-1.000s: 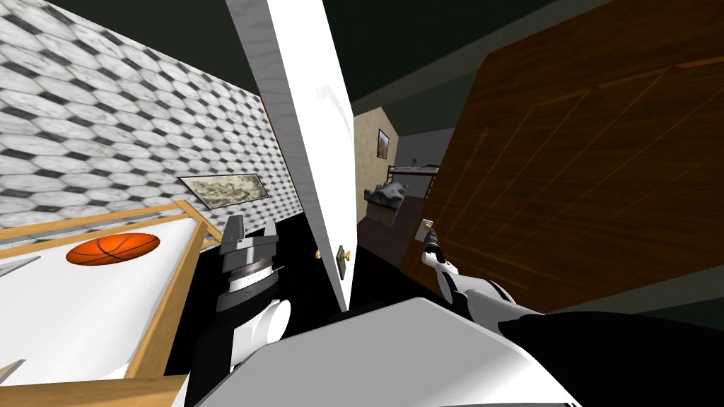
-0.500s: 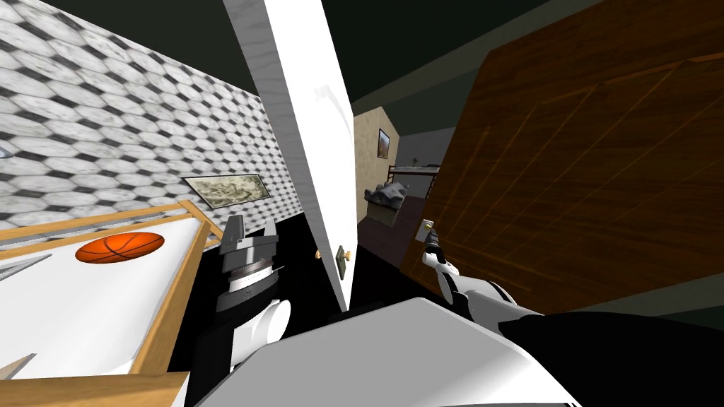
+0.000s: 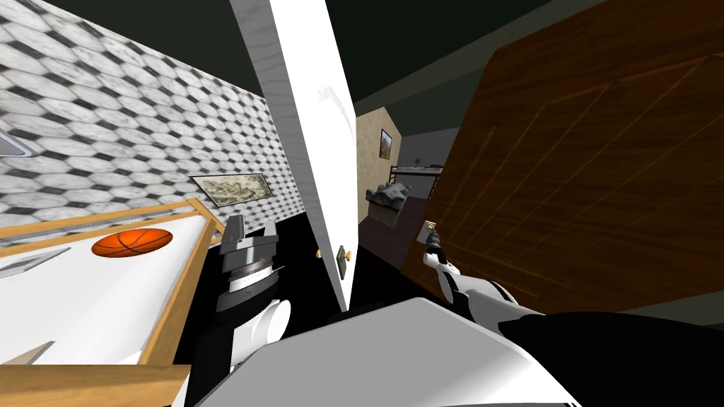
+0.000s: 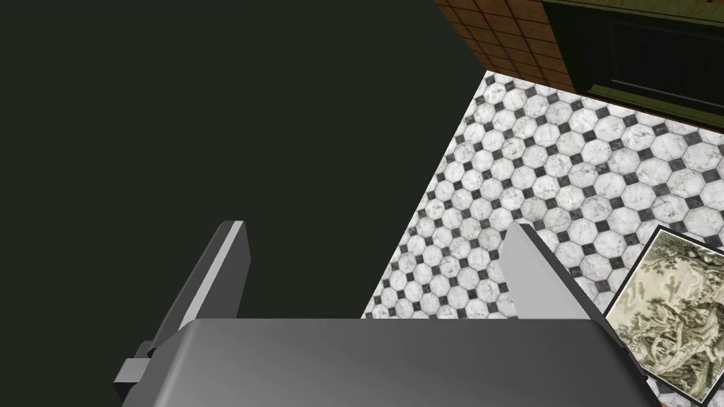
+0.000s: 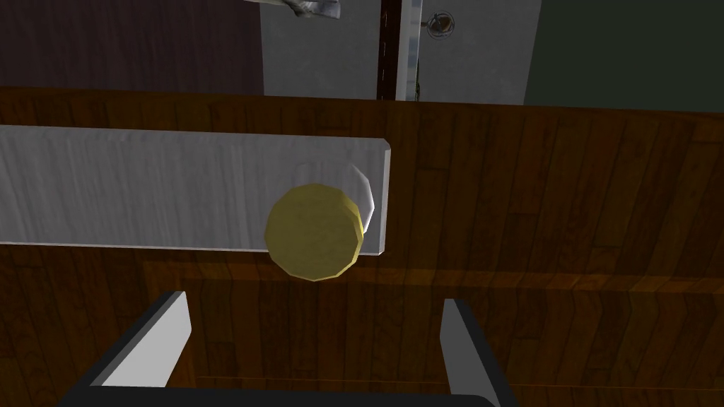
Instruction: Pull the door open
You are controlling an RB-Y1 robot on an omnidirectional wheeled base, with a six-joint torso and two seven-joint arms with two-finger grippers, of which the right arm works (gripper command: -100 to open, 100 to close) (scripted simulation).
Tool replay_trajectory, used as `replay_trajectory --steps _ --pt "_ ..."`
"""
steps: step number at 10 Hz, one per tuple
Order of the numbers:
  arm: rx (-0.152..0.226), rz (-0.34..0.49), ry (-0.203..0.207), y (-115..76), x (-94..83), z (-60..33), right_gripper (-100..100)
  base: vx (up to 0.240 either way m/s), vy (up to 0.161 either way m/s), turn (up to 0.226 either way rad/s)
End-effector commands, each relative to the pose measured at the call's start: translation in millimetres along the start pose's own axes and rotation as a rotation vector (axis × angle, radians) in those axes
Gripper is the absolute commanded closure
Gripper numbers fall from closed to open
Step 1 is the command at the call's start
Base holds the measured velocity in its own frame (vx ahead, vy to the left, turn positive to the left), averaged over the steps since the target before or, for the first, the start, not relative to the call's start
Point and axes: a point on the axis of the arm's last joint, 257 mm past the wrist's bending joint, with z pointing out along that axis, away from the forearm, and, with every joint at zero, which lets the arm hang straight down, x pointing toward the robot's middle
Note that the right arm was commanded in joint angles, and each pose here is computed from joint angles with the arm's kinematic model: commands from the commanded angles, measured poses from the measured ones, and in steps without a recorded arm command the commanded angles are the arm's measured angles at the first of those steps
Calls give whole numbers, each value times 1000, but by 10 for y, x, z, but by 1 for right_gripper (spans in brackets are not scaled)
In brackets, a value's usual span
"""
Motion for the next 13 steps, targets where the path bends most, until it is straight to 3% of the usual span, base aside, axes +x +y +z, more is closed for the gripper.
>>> replay_trajectory --steps 1,6,13 --pt "-3 1 -21 14 -103 -1 -100 25 -117 275" --pt "-3 0 -53 15 -267 -9 -100 -2 -63 73" --pt "-3 0 -53 15 -267 -9 -100 -3 -11 -1"
